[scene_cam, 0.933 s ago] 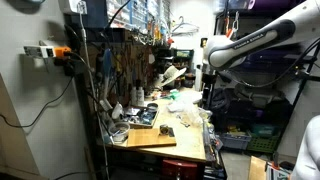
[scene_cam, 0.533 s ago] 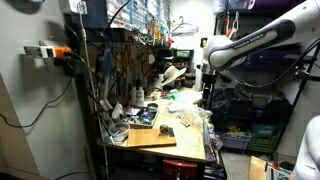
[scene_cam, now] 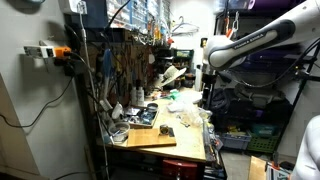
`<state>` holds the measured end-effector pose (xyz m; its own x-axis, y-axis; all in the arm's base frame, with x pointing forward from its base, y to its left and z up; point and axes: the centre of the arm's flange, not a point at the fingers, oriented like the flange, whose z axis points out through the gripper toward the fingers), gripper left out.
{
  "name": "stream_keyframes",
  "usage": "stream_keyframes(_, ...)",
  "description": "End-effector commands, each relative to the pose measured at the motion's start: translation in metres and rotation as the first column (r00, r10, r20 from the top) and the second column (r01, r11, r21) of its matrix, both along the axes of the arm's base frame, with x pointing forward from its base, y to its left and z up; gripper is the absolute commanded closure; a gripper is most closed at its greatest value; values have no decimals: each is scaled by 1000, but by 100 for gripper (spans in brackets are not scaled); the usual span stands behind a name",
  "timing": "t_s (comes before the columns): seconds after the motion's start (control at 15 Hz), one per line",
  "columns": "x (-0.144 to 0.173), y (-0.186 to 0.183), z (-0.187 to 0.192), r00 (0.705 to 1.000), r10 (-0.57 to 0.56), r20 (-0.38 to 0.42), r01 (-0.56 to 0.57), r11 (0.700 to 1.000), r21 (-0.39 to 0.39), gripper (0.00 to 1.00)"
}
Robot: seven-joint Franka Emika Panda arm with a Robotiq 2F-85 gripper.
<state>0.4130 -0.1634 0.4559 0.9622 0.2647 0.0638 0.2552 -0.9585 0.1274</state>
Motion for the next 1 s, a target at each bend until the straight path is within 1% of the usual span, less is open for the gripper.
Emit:
stream_keyframes(0.0, 17, 24, 1, 989, 142, 26, -143, 989, 25, 0)
stream_keyframes(0.2, 42, 67, 0, 952, 297, 67, -301, 952, 50, 0)
stream_keyframes(0.33, 58, 83, -4, 922, 371, 113, -376, 926, 30, 0)
stream_keyframes(0.53, 80, 92, -16, 890, 422, 176, -437, 898, 55, 0)
stream_keyframes(0.67, 99, 100, -26, 874, 446, 193, -465, 883, 66, 0)
stream_keyframes(0.73, 109, 104, -30, 867, 454, 204, -475, 877, 67, 0)
stream_keyframes(0.93, 137, 112, -37, 860, 461, 219, -488, 868, 90, 0)
